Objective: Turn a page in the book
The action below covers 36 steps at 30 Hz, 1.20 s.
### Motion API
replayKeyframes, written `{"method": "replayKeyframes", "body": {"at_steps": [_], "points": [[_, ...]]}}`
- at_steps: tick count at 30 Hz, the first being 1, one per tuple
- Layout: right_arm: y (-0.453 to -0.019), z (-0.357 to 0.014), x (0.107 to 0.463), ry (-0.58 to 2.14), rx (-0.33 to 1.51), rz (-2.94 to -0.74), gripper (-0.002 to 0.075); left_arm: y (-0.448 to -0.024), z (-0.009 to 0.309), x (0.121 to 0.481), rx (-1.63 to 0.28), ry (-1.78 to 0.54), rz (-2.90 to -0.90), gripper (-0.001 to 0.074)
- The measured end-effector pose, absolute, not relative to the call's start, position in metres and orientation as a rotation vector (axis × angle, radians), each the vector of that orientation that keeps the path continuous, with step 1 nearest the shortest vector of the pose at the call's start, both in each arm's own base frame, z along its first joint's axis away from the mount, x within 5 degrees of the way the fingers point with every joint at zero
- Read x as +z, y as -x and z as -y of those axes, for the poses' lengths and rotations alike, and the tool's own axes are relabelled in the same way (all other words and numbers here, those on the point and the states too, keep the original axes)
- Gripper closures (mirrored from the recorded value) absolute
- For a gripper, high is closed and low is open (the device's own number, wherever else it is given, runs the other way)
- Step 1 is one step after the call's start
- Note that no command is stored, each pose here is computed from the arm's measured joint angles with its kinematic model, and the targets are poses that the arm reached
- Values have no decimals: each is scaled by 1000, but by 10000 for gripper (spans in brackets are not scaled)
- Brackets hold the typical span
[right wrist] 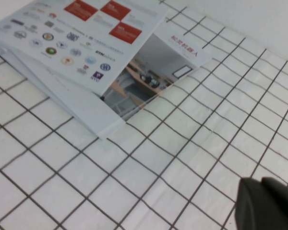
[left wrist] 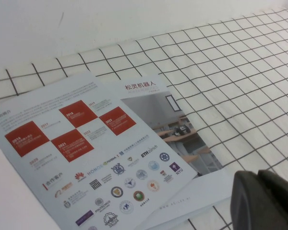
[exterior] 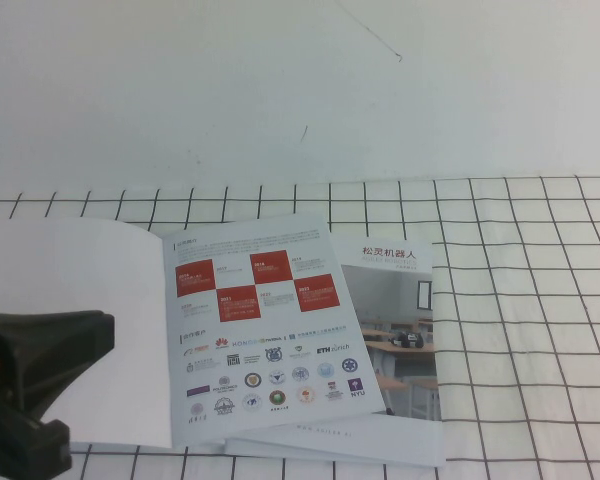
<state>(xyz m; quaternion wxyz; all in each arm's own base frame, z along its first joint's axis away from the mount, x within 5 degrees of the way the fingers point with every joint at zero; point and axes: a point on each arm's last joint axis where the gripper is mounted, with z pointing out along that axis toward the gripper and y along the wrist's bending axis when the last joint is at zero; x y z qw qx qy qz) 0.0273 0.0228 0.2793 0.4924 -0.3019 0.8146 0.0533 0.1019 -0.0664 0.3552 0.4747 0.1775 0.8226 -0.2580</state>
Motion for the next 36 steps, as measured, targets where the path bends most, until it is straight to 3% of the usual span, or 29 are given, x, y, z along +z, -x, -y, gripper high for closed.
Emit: {"method": "replayKeyframes", "body": {"at_steps": [6, 36], "points": [[-33, -22, 265, 728, 95, -1982, 726, -101, 68, 356, -678, -407, -2012, 738], [-34, -22, 266, 719, 92, -1967, 726, -96, 70, 351, -703, -453, -2078, 738]]}}
